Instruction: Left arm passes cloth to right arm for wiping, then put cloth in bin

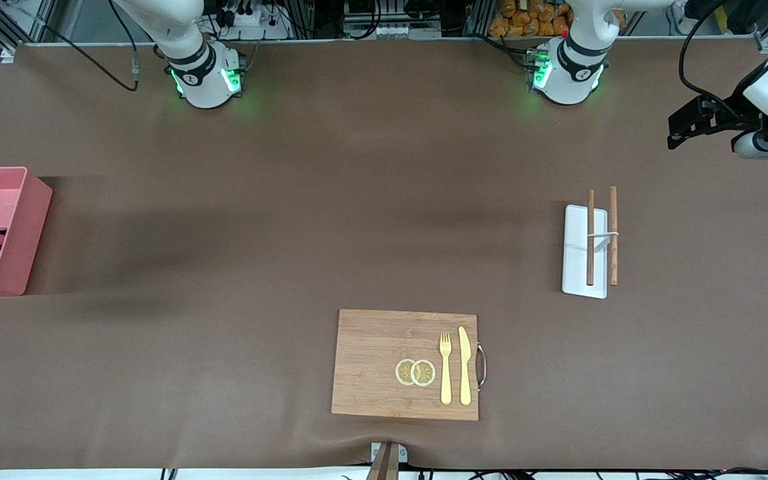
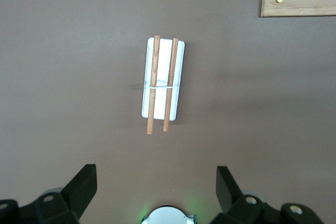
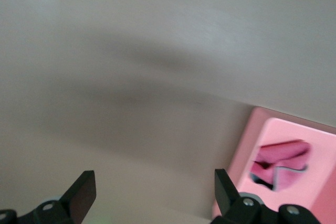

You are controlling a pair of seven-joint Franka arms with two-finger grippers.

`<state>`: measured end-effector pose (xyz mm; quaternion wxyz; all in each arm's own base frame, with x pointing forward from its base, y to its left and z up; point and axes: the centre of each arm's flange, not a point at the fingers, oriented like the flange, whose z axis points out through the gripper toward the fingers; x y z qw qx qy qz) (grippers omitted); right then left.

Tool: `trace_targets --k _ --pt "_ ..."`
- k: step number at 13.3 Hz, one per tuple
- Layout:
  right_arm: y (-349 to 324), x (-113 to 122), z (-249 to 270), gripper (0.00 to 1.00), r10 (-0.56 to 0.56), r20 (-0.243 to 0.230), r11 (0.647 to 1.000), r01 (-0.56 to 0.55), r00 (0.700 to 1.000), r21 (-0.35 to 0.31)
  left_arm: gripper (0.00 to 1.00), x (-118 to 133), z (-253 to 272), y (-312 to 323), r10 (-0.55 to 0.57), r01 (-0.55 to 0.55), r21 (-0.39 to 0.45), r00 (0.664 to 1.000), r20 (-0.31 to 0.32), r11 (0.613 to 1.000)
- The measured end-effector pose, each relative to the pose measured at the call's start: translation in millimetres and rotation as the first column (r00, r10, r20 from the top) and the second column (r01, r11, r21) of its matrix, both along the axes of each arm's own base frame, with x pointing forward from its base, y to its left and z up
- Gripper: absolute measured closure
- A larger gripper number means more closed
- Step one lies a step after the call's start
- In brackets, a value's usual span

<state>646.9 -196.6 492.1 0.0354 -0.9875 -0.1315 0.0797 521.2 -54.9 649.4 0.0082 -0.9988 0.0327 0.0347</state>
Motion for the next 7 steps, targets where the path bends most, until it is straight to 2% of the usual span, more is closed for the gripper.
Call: trace_targets --k 2,4,5,7 --pt "67.6 13.1 -4.3 0.00 -0.057 -0.017 0.998 0.057 0.998 0.015 0.00 0.0 0.1 -0.3 -0.001 0.001 0.000 1.000 0.000 1.000" --pt "115.8 15.4 -6.6 0.00 -0.137 -0.030 0.990 0.137 0.990 0.026 0.00 -0.1 0.1 -0.7 -0.001 0.001 0.000 1.000 0.000 1.000" --pt "139.7 14.1 -2.2 0.00 -0.180 -0.025 0.984 0.180 0.983 0.014 0.00 -0.2 0.1 -1.4 -0.003 0.003 0.000 1.000 0.000 1.000" --pt "177.5 5.3 13.3 0.00 -0.227 0.013 0.974 0.227 0.974 -0.001 0.00 -0.3 0.2 -2.3 -0.004 0.004 0.000 1.000 0.001 1.000"
